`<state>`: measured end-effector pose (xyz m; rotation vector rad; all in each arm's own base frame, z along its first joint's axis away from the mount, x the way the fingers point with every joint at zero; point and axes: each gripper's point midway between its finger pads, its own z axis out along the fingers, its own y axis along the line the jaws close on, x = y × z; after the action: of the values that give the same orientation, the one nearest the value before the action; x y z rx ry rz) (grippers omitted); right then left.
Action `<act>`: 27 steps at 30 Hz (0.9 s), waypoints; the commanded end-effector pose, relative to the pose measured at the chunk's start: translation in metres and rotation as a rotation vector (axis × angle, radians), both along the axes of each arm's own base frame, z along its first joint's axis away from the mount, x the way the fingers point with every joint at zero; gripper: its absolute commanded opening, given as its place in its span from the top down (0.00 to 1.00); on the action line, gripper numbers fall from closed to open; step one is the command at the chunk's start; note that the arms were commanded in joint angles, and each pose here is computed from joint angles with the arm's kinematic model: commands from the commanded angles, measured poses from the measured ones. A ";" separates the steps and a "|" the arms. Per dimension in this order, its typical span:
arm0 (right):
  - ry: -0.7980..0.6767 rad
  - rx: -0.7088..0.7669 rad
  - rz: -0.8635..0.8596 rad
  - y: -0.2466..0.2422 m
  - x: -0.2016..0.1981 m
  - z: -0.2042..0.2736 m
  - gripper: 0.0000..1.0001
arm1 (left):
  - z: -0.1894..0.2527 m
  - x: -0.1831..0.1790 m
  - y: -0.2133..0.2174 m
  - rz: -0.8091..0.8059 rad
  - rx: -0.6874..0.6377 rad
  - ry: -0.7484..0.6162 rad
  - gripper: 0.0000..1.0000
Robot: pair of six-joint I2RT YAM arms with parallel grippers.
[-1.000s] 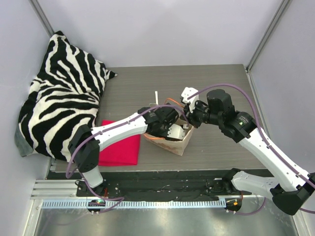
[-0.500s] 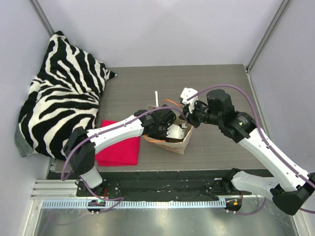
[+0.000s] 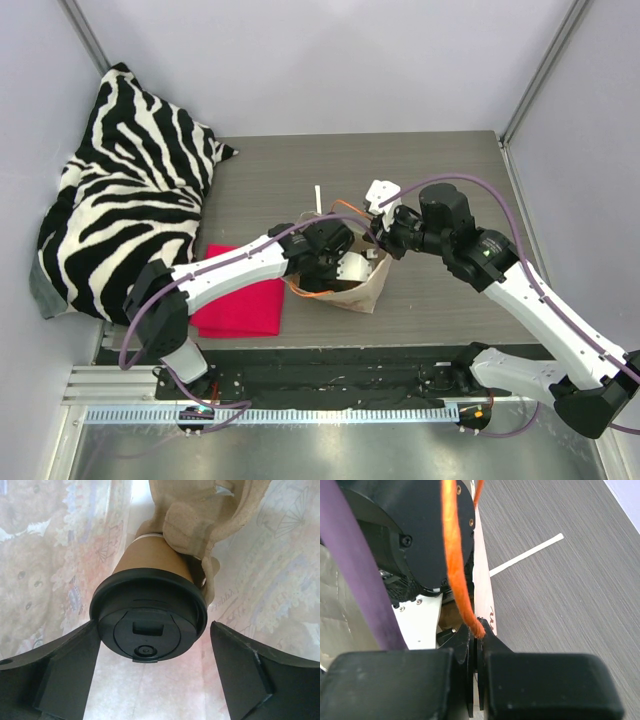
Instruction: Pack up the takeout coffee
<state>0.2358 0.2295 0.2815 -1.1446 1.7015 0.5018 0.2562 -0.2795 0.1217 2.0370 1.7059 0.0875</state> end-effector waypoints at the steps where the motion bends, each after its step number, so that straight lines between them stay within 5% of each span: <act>1: -0.050 0.030 0.001 0.002 0.004 0.012 0.99 | 0.001 -0.025 0.004 -0.006 -0.034 0.103 0.04; 27: -0.075 0.008 0.011 0.002 0.012 0.007 0.99 | 0.056 -0.014 -0.011 -0.032 -0.198 -0.023 0.08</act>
<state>0.2415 0.2282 0.2802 -1.1520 1.6808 0.4755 0.2396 -0.2804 0.1494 1.9807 1.6802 -0.0294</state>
